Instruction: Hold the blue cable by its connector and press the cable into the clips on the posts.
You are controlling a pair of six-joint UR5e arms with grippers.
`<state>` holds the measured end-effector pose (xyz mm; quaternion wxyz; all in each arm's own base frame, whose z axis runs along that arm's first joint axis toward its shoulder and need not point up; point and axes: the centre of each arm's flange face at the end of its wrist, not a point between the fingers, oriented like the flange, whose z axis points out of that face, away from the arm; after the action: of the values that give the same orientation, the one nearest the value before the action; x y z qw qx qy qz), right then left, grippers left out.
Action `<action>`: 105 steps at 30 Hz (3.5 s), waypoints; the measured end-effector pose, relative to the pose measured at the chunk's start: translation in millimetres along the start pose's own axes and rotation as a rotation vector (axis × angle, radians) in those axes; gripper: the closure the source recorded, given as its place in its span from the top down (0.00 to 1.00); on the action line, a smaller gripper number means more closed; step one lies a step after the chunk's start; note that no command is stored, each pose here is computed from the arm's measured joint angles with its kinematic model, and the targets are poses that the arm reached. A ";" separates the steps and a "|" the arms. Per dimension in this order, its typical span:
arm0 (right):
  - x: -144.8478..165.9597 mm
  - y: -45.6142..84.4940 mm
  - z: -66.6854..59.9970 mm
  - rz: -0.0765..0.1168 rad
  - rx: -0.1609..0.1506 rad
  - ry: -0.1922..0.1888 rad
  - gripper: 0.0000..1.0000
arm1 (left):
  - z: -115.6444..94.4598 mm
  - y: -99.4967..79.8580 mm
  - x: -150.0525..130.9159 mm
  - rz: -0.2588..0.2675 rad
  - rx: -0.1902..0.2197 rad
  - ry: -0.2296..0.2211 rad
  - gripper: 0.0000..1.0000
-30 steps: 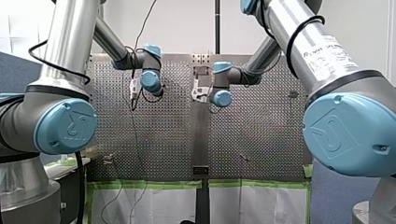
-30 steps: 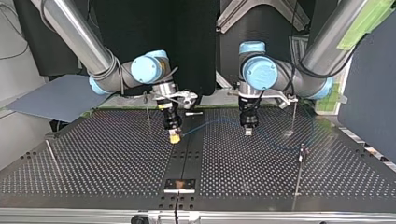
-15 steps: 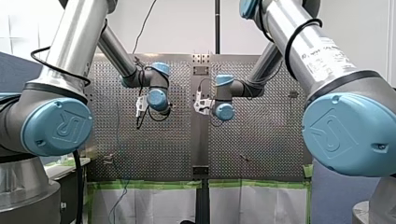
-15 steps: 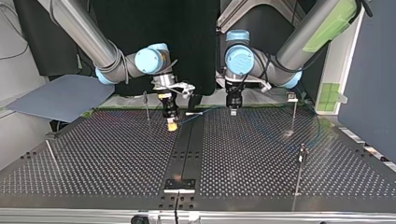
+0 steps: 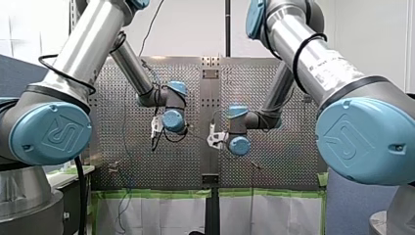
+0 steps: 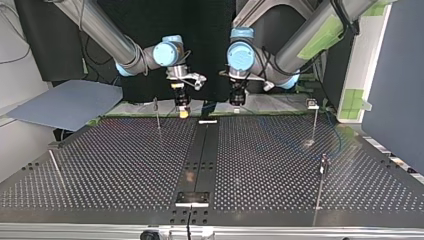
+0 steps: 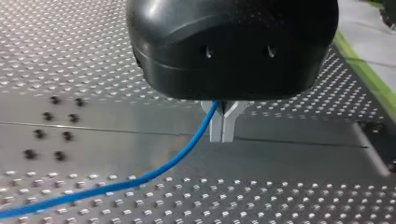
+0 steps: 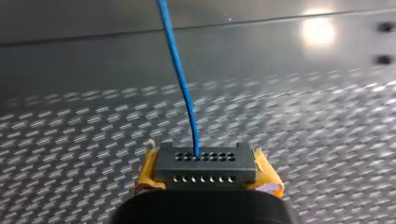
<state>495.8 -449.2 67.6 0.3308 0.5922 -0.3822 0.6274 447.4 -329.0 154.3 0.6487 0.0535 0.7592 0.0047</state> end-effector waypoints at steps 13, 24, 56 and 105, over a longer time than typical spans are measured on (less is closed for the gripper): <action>-46.6 24.9 -32.8 -0.006 -0.031 -0.037 0.00 | 5.5 -22.0 51.1 -0.008 0.036 0.003 0.00; -102.1 56.1 -69.1 -0.016 -0.070 -0.122 0.00 | 3.7 -44.9 94.6 0.004 0.074 0.013 0.00; -131.0 138.6 -88.2 -0.038 -0.194 -0.182 0.00 | 4.8 -130.3 202.5 0.004 0.143 0.053 0.00; -126.5 275.4 -53.8 0.028 -0.276 -0.038 0.00 | 1.0 -261.2 243.3 0.014 0.186 0.086 0.00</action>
<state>240.5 -532.2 -82.9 0.3928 0.5476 -0.4794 0.5622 391.6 -567.4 -105.5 0.6075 0.1187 0.7832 -0.0589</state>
